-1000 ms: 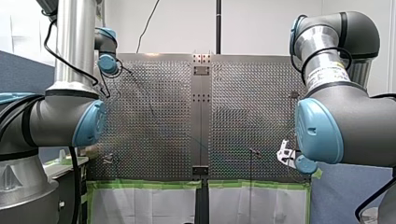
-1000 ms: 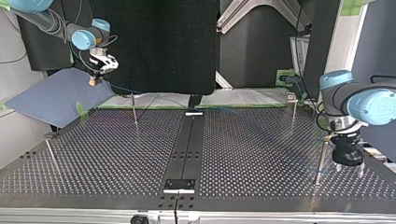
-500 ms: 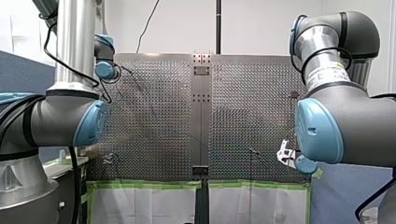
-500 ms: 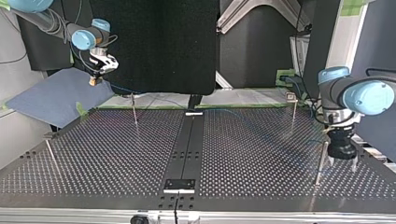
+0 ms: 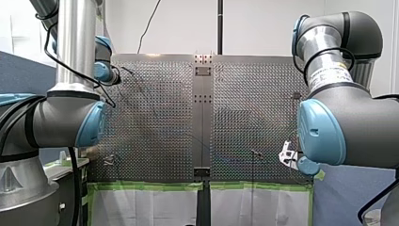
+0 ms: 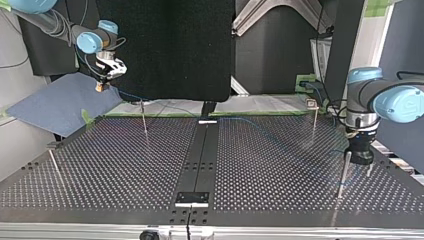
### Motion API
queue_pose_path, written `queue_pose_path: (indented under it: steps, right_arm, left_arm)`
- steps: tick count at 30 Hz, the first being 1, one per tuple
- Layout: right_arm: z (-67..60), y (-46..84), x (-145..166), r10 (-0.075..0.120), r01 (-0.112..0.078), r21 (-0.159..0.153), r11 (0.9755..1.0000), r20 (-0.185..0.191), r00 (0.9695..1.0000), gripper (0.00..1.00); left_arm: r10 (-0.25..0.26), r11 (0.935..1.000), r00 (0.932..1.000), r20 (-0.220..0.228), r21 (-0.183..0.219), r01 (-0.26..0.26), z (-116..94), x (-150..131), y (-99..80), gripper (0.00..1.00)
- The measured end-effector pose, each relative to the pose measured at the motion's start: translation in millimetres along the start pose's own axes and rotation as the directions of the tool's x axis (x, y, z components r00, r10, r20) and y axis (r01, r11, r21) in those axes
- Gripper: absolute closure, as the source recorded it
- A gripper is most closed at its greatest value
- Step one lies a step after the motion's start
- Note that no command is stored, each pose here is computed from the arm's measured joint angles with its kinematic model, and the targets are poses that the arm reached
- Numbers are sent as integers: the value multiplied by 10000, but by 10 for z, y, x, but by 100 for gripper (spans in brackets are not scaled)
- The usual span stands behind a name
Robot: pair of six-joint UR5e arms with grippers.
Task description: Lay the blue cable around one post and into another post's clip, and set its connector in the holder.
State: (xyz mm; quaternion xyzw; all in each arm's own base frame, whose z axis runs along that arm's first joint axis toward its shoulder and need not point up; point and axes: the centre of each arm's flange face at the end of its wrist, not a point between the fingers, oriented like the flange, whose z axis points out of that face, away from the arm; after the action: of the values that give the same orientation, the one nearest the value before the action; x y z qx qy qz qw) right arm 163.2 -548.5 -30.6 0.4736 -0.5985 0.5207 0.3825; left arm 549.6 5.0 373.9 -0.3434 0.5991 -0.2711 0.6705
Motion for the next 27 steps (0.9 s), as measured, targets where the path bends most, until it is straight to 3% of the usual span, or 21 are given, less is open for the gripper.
queue_pose_path:
  steps: [11,21,27]
  right_arm:
    - [0,0,-1,-1,1,0,10000,3,10000,100]
    - [0,2,-1,0,0,-10,10000,0,10000,100]
    - [0,2,-1,2,-2,-12,10000,1,10000,100]
  left_arm:
    - [-894,9942,9943,-575,541,925,-26,101,33,0]
    - [-1789,9827,9825,-524,393,1811,-30,65,88,0]
    - [-2339,9716,9711,-470,242,2352,-71,65,164,0]
